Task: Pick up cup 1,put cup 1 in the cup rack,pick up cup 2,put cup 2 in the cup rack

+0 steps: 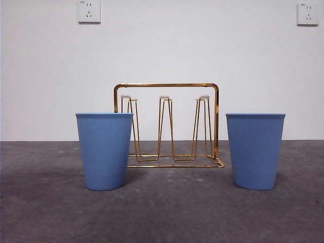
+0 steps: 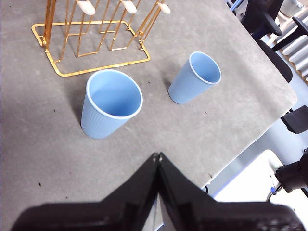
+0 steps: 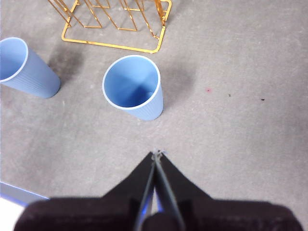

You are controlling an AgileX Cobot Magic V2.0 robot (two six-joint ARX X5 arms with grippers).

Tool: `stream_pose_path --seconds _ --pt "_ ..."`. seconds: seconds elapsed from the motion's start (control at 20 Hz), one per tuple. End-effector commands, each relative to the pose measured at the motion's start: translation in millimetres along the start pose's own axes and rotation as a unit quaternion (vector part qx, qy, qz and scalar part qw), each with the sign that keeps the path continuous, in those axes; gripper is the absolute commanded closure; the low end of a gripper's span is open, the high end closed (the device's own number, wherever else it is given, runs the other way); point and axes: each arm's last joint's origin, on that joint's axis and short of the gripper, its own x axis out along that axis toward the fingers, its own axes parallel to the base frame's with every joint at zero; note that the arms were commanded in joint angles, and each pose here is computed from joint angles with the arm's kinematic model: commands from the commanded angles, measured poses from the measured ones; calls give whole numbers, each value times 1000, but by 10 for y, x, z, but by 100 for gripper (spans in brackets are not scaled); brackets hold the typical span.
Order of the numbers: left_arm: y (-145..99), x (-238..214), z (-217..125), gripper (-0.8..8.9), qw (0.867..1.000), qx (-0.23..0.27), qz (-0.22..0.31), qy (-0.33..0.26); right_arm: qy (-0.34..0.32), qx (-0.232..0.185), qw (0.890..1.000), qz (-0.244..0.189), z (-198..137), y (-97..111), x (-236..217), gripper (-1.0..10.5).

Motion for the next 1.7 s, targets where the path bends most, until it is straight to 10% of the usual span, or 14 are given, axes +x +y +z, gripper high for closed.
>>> stream_pose_path --seconds 0.05,0.25,0.35,0.9,1.7 --pt "5 6 40 776 1000 8 -2 1 -5 -7 1000 1 9 6 -17 909" --pt "8 32 84 88 1000 -1 -30 6 -10 -5 1000 1 19 5 -18 526" --pt "-1 59 96 87 999 1 -54 11 -9 -3 1000 1 30 0 -5 384" --pt "-158 233 334 90 982 23 -184 27 36 35 998 29 311 -135 467 383" --pt "-275 480 489 90 955 24 -292 44 233 -32 971 -35 766 39 2182 460"
